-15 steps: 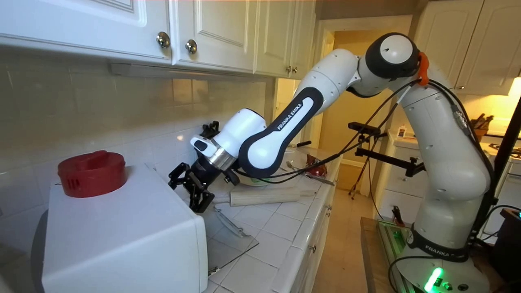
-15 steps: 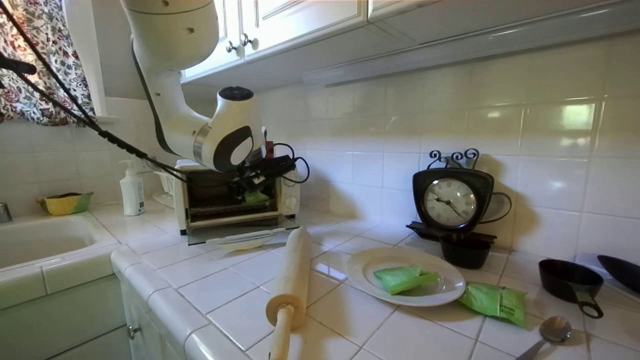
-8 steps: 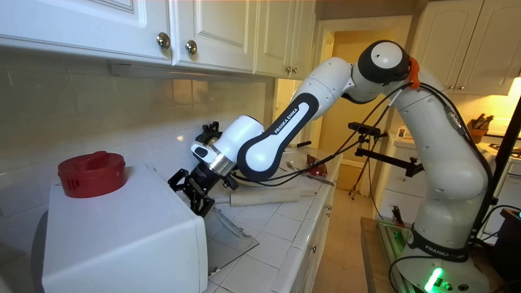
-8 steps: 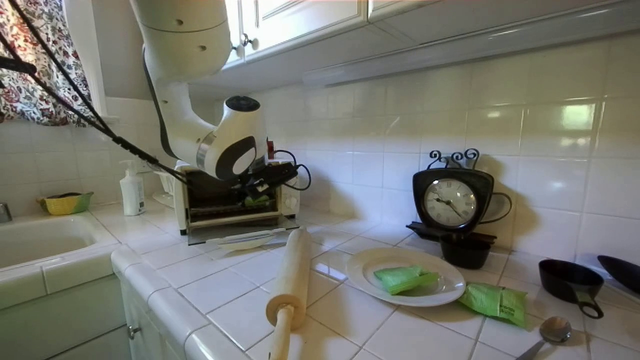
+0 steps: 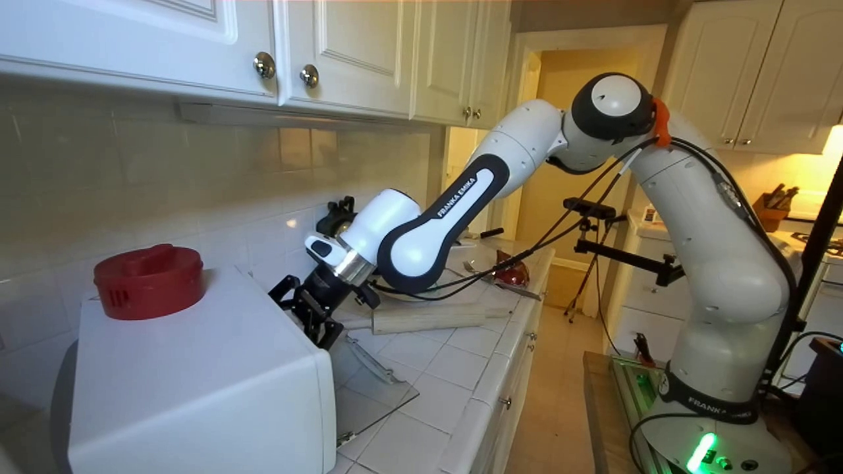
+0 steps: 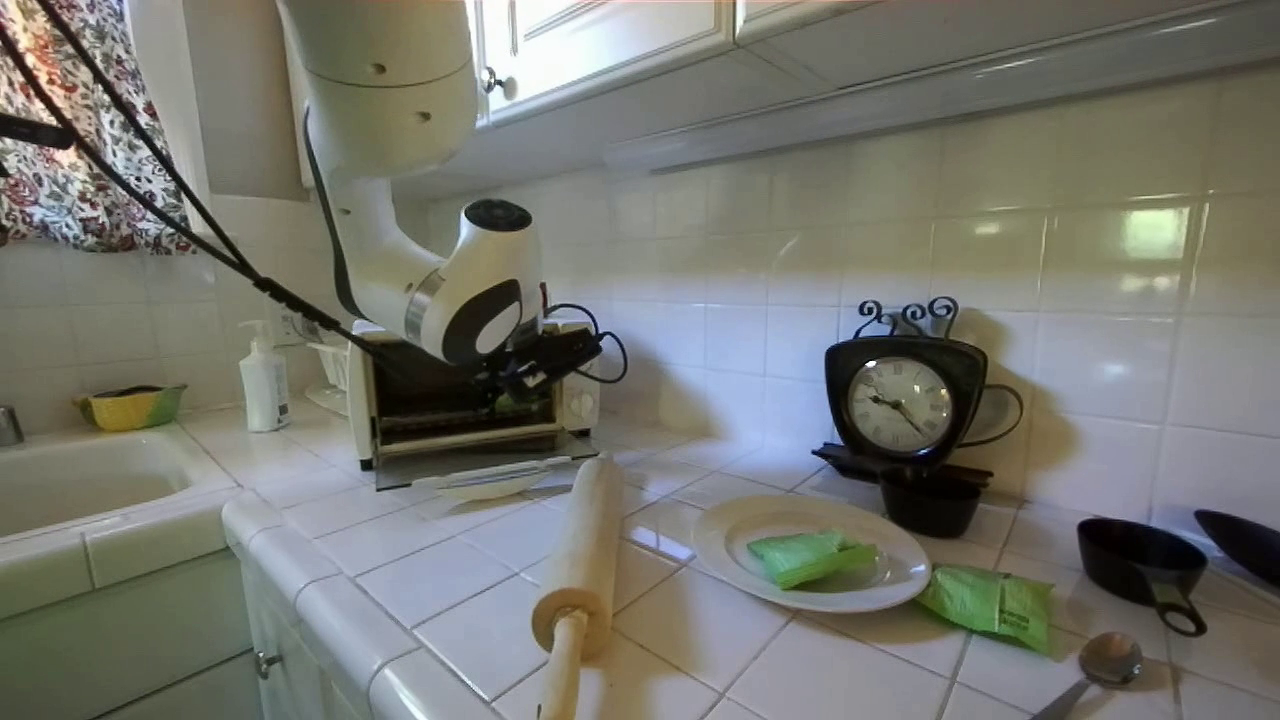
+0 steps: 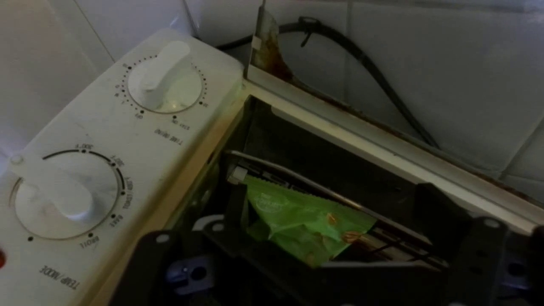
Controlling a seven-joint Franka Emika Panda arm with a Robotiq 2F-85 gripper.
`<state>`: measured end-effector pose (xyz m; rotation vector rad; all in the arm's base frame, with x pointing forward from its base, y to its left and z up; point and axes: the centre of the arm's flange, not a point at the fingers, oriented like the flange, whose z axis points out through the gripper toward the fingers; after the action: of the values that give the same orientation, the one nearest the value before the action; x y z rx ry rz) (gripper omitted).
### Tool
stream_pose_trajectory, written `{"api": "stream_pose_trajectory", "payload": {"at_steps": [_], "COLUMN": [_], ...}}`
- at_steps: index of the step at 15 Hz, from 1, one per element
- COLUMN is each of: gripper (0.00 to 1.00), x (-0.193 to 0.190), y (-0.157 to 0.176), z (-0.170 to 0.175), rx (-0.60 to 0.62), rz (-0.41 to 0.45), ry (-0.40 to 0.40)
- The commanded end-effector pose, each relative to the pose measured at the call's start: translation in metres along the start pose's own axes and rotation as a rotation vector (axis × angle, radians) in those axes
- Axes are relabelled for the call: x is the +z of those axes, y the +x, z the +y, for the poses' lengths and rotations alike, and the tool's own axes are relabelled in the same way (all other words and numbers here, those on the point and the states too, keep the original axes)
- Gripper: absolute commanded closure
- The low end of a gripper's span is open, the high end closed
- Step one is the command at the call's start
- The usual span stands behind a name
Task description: Remove the green packet from the oven
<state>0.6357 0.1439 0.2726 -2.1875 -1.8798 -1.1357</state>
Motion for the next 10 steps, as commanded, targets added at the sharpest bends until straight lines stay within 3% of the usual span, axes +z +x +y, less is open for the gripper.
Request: {"api": "stream_pose_trajectory", "payload": {"at_steps": [1,7,10], "gripper": [0.00,0.00,0.00], "x": [-0.007,-0.016,-0.010], "y": [-0.007,-0.006,-0.001], "z": [0.002,0.014,0.015], "rx": [0.022,0.090,0.100], "rz": [0.040,0.148,0.209], "ry": [0.024,-0.082,-0.093]}}
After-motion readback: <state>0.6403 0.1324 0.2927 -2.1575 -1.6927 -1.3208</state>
